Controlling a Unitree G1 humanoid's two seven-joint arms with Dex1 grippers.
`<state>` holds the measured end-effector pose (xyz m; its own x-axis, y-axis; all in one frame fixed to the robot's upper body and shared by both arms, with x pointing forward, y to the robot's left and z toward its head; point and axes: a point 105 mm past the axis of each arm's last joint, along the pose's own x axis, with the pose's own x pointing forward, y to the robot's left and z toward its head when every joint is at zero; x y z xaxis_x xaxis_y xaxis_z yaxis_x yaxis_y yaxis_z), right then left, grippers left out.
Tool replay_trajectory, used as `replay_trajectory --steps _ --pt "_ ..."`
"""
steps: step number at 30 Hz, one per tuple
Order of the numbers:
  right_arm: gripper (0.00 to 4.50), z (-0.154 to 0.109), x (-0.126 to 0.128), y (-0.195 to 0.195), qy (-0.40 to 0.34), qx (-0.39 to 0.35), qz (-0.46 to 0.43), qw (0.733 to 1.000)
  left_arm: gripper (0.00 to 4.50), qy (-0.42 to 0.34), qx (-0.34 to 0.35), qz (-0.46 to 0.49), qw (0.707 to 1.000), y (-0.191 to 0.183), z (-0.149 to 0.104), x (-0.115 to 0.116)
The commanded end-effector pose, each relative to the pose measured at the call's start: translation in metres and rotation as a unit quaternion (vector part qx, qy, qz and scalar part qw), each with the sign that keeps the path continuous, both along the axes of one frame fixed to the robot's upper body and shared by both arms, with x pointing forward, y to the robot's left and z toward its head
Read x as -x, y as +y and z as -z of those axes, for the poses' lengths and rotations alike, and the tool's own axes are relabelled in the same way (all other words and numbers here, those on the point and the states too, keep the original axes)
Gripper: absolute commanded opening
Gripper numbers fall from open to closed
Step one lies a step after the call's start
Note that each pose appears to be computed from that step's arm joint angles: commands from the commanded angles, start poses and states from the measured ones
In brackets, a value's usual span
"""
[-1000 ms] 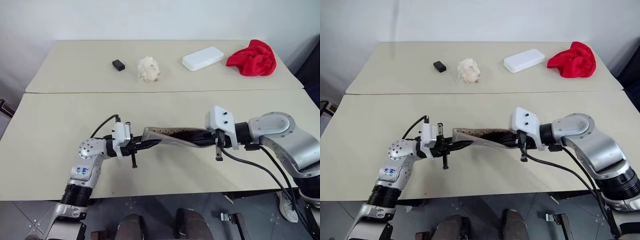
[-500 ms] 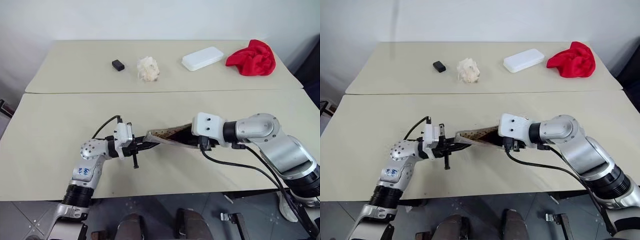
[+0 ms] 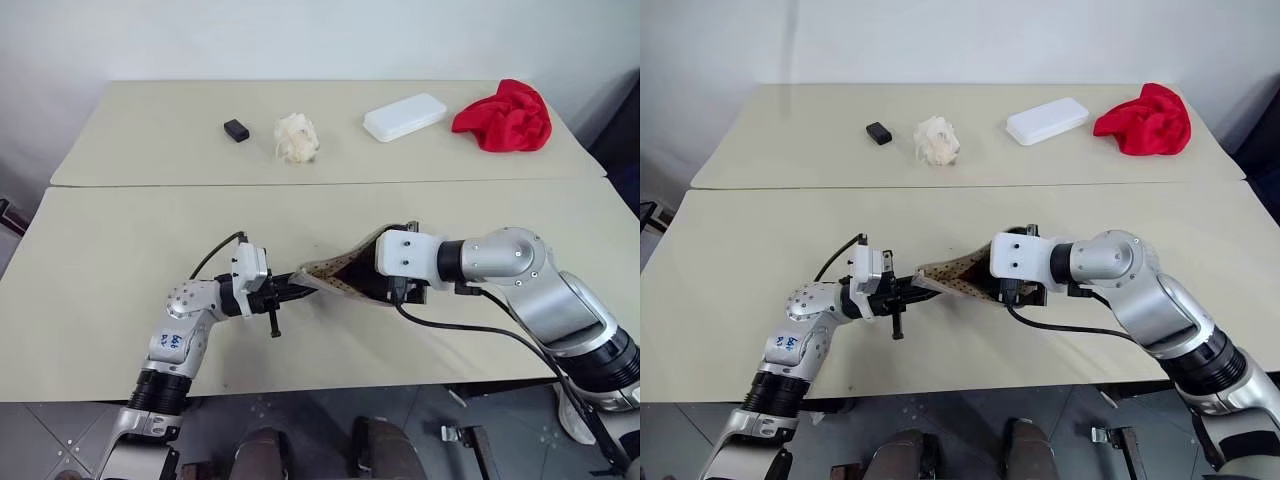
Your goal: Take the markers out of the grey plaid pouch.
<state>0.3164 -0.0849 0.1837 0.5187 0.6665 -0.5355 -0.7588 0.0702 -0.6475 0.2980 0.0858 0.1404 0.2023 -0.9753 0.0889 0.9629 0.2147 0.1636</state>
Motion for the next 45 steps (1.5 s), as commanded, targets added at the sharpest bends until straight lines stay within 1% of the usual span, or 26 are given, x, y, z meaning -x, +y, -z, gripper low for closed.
replay_trajectory --steps 1,4,5,6,7,8,11,12,15,18,21,22,26,27,34,37,39,41,43,45 --pt "4.49 -0.004 -0.014 -0.005 -0.013 0.017 0.04 0.999 0.0 0.005 0.01 0.045 0.999 -0.006 -0.006 0.012" --pt "4.49 -0.004 -0.02 0.003 -0.004 0.006 0.054 0.999 0.0 0.011 0.009 0.051 0.999 -0.006 -0.005 0.012" --pt "4.49 -0.001 -0.019 0.005 0.019 -0.003 0.062 0.998 0.0 0.011 0.008 0.051 0.999 -0.006 -0.005 0.012" --pt "4.49 0.003 -0.019 0.004 0.035 -0.002 0.068 0.997 0.0 0.011 0.009 0.051 0.999 -0.006 -0.005 0.011" --pt "4.49 0.007 -0.021 0.002 0.036 0.015 0.074 0.997 0.0 0.011 0.009 0.05 0.999 -0.006 -0.005 0.01" --pt "4.49 0.01 -0.023 0.002 0.04 0.015 0.081 0.996 0.0 0.011 0.01 0.049 0.999 -0.005 -0.005 0.01" --pt "4.49 0.014 -0.032 0.003 0.014 0.041 0.08 0.996 0.0 0.011 0.012 0.049 0.999 -0.006 -0.005 0.009" --pt "4.49 0.015 -0.033 0.003 -0.002 0.061 0.069 0.996 0.0 0.011 0.013 0.049 0.999 -0.006 -0.006 0.008" --pt "4.49 0.02 -0.034 0.005 -0.022 0.092 0.043 0.995 0.0 0.01 0.017 0.046 0.999 -0.006 -0.006 0.006" --pt "3.91 0.029 -0.034 0.008 -0.041 0.115 0.018 0.992 0.0 0.01 0.023 0.039 0.999 -0.004 -0.008 0.003" --pt "2.89 0.03 -0.037 0.01 -0.062 0.116 0.012 0.991 0.0 0.01 0.027 0.036 0.999 -0.004 -0.009 0.001" --pt "2.64 0.029 -0.038 0.011 -0.072 0.115 0.012 0.991 0.0 0.01 0.029 0.035 0.999 -0.004 -0.009 0.001" --pt "1.33 0.021 -0.044 0.015 -0.1 0.105 0.012 0.989 0.0 0.011 0.031 0.034 0.999 -0.004 -0.009 0.001" --pt "1.2 0.02 -0.045 0.016 -0.105 0.101 0.01 0.989 0.0 0.011 0.031 0.034 0.999 -0.004 -0.009 0.001" --pt "1.2 0.005 -0.039 0.019 -0.126 0.078 -0.003 0.989 0.0 0.014 0.047 0.015 0.999 0.0 -0.013 -0.004" --pt "1.2 -0.009 -0.027 0.021 -0.133 0.048 -0.035 0.989 0.0 0.022 0.067 -0.009 0.997 0.006 -0.019 -0.01" --pt "1.2 -0.02 -0.012 0.02 -0.133 0.025 -0.074 0.988 0.0 0.029 0.072 -0.023 0.997 0.01 -0.021 -0.013" --pt "1.2 -0.025 -0.003 0.014 -0.127 0.016 -0.096 0.987 0.0 0.033 0.071 -0.029 0.997 0.012 -0.02 -0.013" --pt "1.2 -0.029 0.001 0.008 -0.122 0.009 -0.099 0.987 0.0 0.035 0.067 -0.03 0.997 0.013 -0.019 -0.013" --pt "1.2 -0.036 0.006 0.002 -0.111 -0.029 -0.111 0.987 0.0 0.035 0.058 -0.03 0.997 0.016 -0.016 -0.011"
